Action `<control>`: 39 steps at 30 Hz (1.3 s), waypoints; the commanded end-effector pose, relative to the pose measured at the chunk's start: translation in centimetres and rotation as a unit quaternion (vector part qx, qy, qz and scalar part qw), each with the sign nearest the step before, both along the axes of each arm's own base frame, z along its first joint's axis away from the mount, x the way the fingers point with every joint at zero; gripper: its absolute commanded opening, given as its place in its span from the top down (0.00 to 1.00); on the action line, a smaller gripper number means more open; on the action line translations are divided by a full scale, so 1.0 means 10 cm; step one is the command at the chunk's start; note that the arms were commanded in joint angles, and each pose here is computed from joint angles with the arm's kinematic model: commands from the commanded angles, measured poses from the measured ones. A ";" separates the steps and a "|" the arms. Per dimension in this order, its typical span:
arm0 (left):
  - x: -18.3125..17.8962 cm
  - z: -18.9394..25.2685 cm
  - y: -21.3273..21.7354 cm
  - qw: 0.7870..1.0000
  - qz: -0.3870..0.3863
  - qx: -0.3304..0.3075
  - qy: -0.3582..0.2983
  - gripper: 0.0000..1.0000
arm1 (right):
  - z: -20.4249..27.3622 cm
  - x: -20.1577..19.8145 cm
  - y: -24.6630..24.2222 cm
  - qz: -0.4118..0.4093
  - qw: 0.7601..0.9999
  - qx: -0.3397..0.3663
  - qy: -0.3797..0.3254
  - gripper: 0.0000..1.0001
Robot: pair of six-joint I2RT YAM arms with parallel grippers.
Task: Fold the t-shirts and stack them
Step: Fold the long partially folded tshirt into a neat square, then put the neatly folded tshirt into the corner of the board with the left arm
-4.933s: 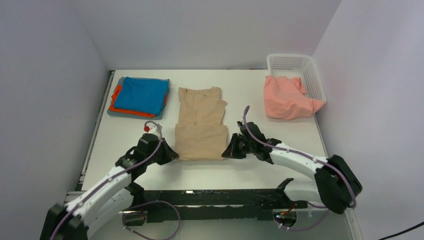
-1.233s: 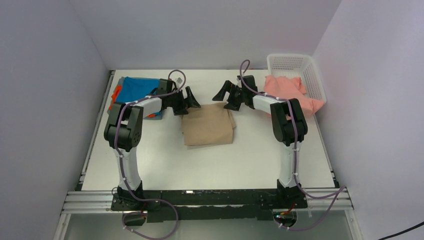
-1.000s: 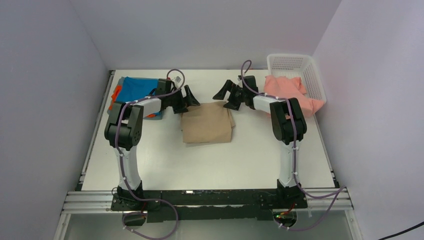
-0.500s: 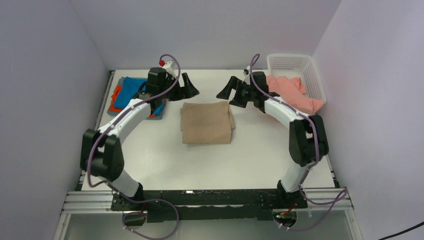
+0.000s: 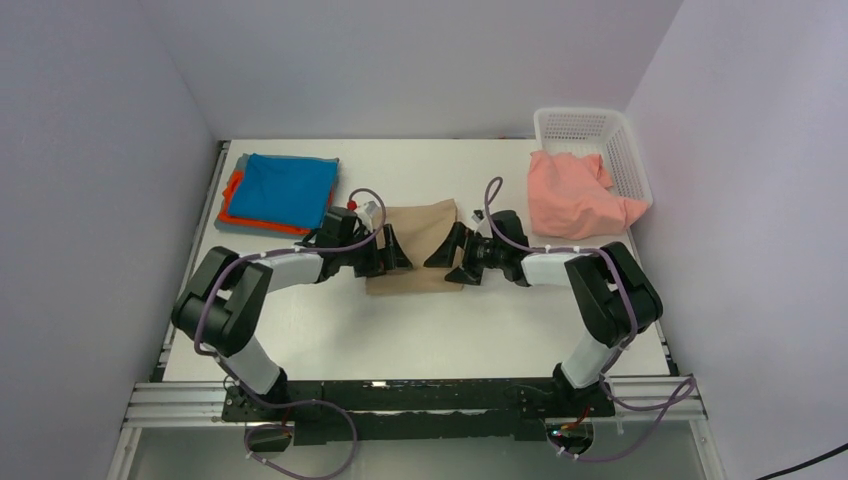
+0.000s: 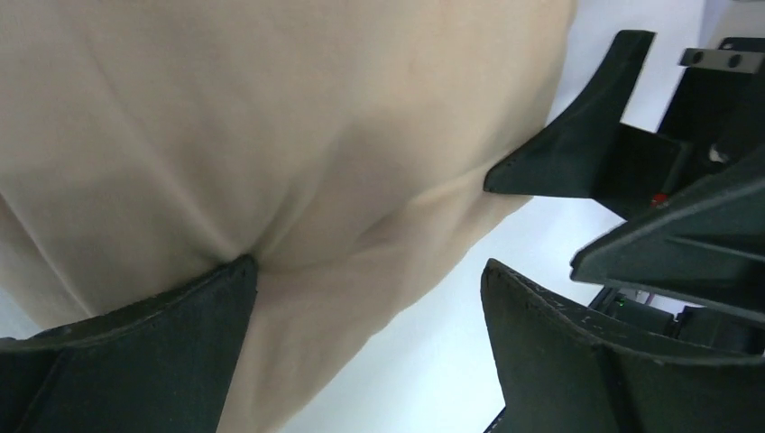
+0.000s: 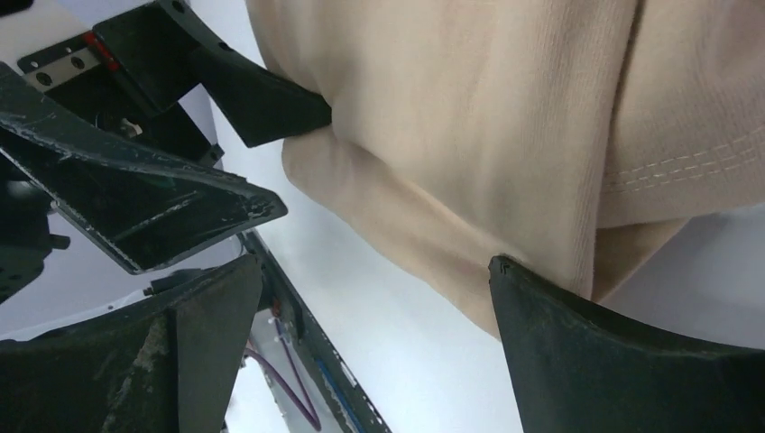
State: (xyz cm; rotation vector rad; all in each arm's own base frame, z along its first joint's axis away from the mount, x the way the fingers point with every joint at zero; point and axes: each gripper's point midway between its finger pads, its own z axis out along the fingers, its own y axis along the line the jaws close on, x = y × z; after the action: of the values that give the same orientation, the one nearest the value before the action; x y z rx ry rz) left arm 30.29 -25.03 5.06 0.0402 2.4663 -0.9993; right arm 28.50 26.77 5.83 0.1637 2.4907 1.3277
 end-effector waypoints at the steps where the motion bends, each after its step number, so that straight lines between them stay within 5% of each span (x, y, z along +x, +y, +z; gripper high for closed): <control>1: -0.08 -0.22 0.02 1.000 0.007 -0.003 0.012 0.01 | -0.26 0.02 -0.21 -0.027 1.000 -0.015 -0.003 0.00; 7: -0.33 -0.42 0.25 0.999 0.023 0.035 0.027 0.01 | -0.40 -0.18 -0.37 -0.026 0.998 -0.052 0.007 0.00; 14: -0.10 0.55 0.16 0.996 0.019 0.000 -0.081 0.01 | 0.43 -0.01 -0.42 -0.015 0.991 -0.062 -0.117 0.00; 19: 0.10 0.84 0.54 0.983 0.101 0.081 -0.130 0.01 | 0.97 0.06 -0.77 -0.084 0.967 -0.126 -0.207 0.00; 23: 0.26 0.73 0.77 0.975 0.136 0.150 -0.096 0.01 | 1.23 0.00 -1.12 -0.165 0.942 -0.163 -0.245 0.00; 31: 0.52 0.16 0.81 0.971 0.144 0.188 -0.020 0.01 | 1.41 -0.25 -1.71 -0.266 0.897 -0.228 -0.269 0.00; 39: 0.45 -0.25 0.44 0.982 0.110 0.149 0.037 0.07 | 1.35 -0.34 -1.88 -0.277 0.884 -0.262 -0.272 0.00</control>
State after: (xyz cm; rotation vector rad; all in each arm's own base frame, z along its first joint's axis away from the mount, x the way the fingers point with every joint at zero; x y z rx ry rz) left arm 35.54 -18.11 3.83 -0.1846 2.5559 -0.4473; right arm 25.34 9.52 20.51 0.2895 1.9683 0.4786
